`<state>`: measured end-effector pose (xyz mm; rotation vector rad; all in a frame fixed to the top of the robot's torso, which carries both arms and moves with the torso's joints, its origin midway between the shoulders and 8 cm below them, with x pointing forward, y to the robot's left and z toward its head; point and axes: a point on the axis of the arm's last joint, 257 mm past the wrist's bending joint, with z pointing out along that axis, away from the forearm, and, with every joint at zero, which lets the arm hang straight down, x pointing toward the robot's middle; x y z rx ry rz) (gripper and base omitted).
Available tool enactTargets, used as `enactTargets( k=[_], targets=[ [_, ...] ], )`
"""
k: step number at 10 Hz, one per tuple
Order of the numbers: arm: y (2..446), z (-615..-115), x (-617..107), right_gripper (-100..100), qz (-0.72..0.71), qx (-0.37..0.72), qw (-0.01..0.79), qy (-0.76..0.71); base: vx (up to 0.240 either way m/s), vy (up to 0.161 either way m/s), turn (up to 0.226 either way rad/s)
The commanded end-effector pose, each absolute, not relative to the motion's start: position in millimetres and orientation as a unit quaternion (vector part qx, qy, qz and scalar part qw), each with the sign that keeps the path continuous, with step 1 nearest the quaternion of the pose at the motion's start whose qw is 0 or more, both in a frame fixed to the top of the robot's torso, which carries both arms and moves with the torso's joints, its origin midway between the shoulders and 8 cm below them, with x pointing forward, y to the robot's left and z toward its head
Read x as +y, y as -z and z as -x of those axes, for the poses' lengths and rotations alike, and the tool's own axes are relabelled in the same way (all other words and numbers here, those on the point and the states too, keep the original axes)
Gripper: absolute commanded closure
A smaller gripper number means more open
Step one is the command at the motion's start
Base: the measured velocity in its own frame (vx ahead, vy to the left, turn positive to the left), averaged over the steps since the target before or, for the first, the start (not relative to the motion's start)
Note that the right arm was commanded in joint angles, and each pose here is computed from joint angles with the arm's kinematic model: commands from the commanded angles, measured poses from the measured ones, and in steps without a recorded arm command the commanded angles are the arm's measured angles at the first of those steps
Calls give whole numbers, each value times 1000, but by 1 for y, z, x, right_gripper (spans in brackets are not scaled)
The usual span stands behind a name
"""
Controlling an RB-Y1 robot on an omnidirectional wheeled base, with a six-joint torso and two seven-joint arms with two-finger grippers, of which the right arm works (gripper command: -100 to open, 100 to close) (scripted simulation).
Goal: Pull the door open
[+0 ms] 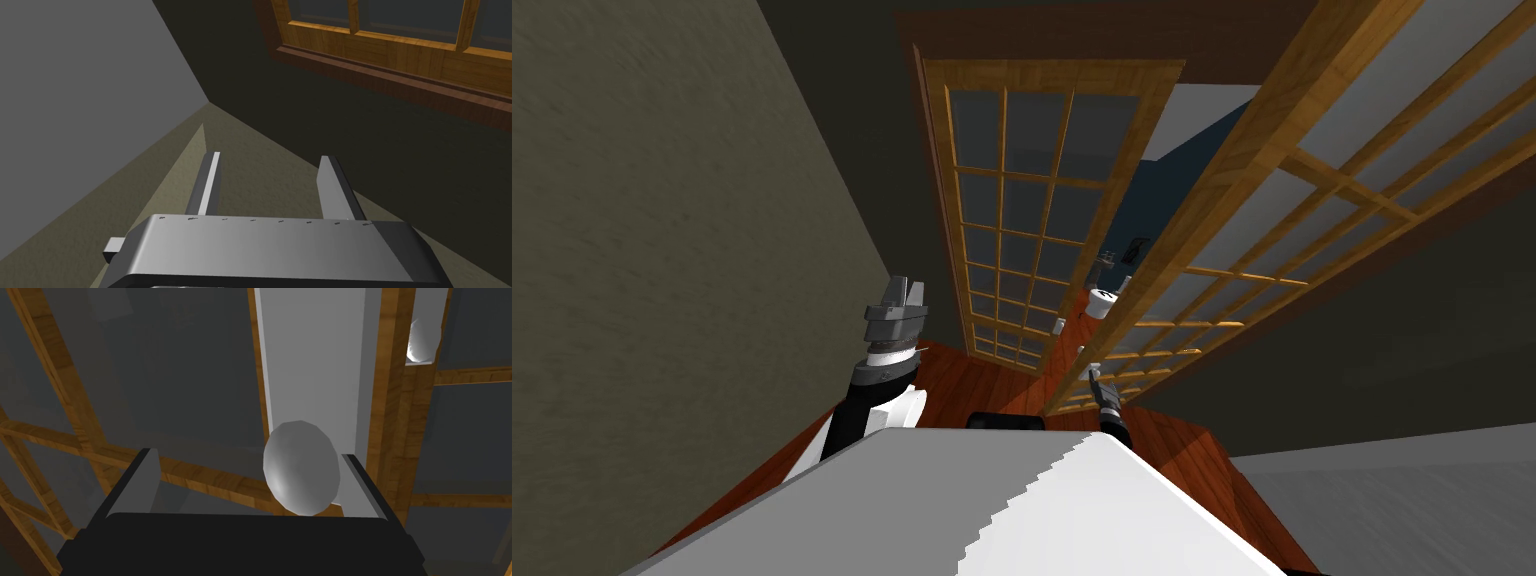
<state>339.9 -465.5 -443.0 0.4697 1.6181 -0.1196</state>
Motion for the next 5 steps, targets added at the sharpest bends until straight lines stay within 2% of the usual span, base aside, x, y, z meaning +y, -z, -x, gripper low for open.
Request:
enactTargets(
  k=[1,5],
  targets=[
    [447,-320,-493,100,-226,721,651,72,-66,-11,-15],
    [443,-323,-494,100,-224,718,656,72,-9,4,-11]
  ],
)
